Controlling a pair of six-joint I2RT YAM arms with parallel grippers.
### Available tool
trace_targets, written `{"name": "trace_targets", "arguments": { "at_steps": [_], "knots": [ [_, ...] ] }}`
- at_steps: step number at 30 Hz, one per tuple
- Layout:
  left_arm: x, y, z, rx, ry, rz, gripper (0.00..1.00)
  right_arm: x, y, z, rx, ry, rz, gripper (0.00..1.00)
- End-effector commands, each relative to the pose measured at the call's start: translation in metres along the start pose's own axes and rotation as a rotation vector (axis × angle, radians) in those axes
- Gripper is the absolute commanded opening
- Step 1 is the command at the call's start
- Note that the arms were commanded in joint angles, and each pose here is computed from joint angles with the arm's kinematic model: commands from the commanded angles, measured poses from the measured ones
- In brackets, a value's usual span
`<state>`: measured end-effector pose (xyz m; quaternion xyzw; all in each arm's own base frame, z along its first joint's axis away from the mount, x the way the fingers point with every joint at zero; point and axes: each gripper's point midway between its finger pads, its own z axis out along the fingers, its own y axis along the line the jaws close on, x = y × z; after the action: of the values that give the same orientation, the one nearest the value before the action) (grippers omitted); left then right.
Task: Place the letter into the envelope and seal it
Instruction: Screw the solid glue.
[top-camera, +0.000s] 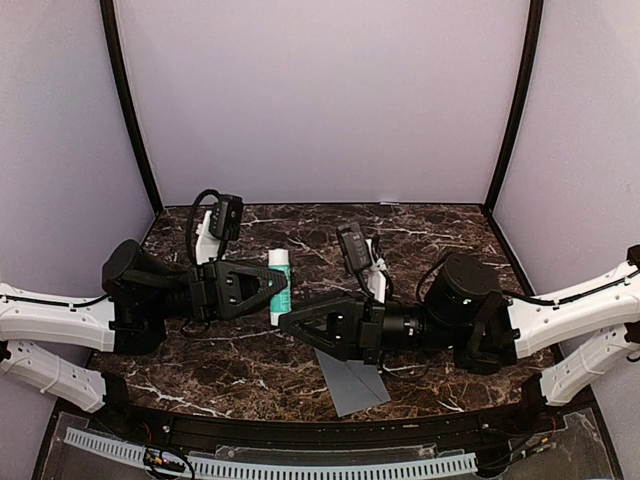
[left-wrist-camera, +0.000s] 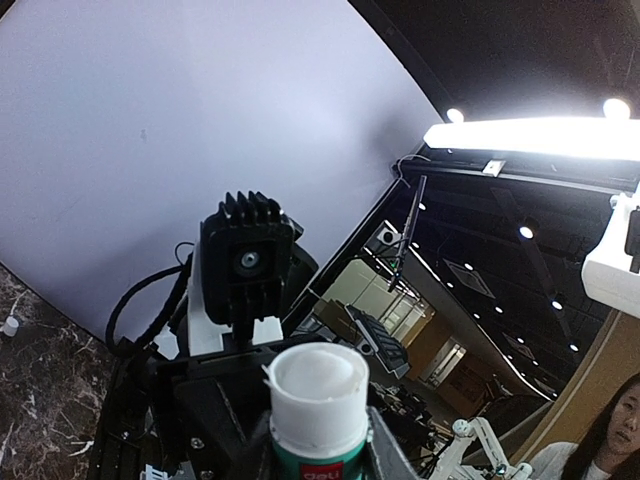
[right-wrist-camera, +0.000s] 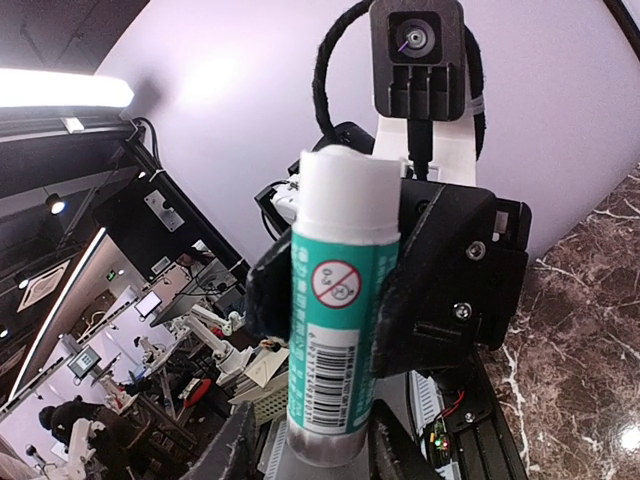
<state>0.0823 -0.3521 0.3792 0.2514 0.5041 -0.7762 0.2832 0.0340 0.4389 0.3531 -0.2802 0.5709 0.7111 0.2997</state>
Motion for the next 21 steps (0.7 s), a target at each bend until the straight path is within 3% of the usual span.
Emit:
{"name": "trace_targets", "arguments": {
  "at_steps": [1,8,12,21],
  "knots": [
    [-0.007,-0.017,0.002,0.063,-0.012,0.033,0.00,-0.017,0.020,0.002,-0.073,-0.042,-0.027,0.29],
    [-0.006,-0.013,0.003,0.057,-0.009,0.025,0.00,-0.017,0.017,0.001,-0.057,-0.046,-0.023,0.15],
    [-0.005,-0.008,0.003,0.035,-0.010,0.030,0.00,-0.022,0.015,-0.003,-0.029,-0.065,-0.026,0.12],
    [0.002,0.028,-0.002,-0.153,0.006,0.045,0.00,-0.023,-0.023,0.000,0.205,-0.044,-0.022,0.06]
  ]
}}
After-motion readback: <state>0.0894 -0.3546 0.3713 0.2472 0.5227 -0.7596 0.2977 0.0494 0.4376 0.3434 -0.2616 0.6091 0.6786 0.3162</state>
